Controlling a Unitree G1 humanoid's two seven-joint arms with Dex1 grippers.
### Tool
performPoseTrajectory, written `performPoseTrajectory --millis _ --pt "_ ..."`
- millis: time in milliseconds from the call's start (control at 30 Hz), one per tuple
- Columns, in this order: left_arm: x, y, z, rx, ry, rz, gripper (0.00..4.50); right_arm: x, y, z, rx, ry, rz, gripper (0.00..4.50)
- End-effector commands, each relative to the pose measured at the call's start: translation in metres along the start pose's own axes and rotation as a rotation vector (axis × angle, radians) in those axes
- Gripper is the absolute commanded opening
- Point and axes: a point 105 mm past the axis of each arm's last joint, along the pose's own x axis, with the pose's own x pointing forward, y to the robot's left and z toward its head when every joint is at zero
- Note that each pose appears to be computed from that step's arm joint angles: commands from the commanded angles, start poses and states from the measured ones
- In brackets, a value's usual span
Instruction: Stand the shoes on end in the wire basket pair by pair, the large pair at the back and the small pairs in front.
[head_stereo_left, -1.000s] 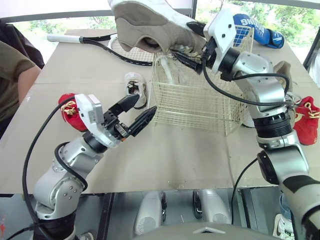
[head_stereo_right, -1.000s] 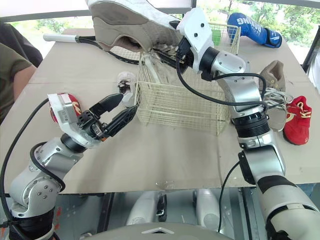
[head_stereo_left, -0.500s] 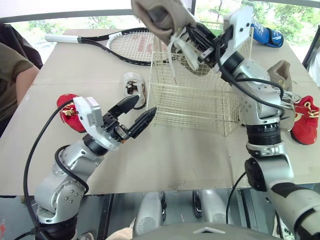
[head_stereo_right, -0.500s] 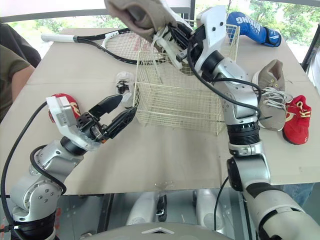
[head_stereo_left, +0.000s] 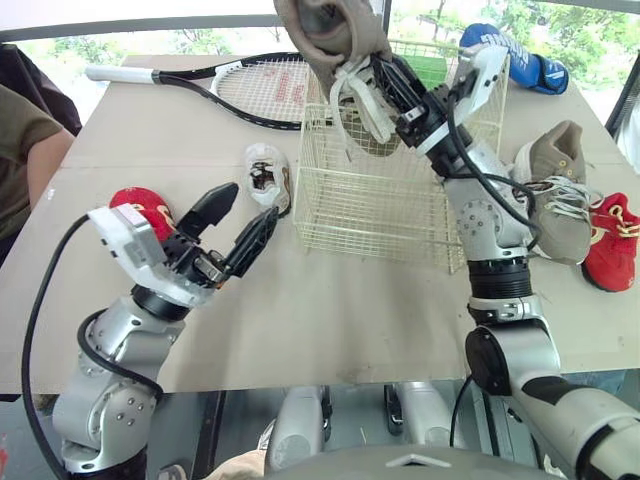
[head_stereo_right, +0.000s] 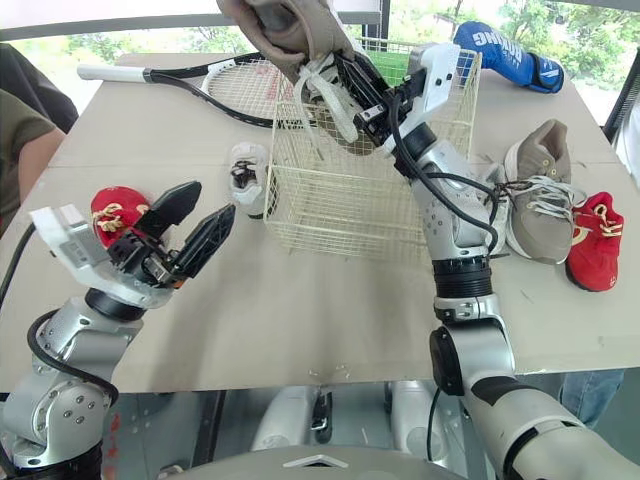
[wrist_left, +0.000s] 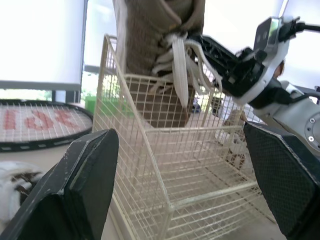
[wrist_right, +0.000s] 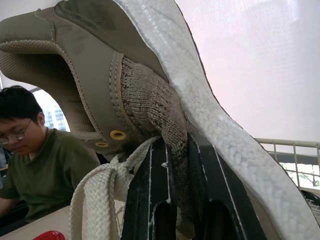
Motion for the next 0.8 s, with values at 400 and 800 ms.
performPoseTrajectory --millis 400,800 --pt "0.017 -0.006 0.016 0.065 -0.063 -0.098 4.31 -0.061 -0.011 -0.014 0.166 0.208 -0.027 4.26" --pt "0.027 -0.014 0.004 0.03 -0.035 -0.179 4.31 -0.082 0.004 0.063 -0.172 0.169 0.09 4.26"
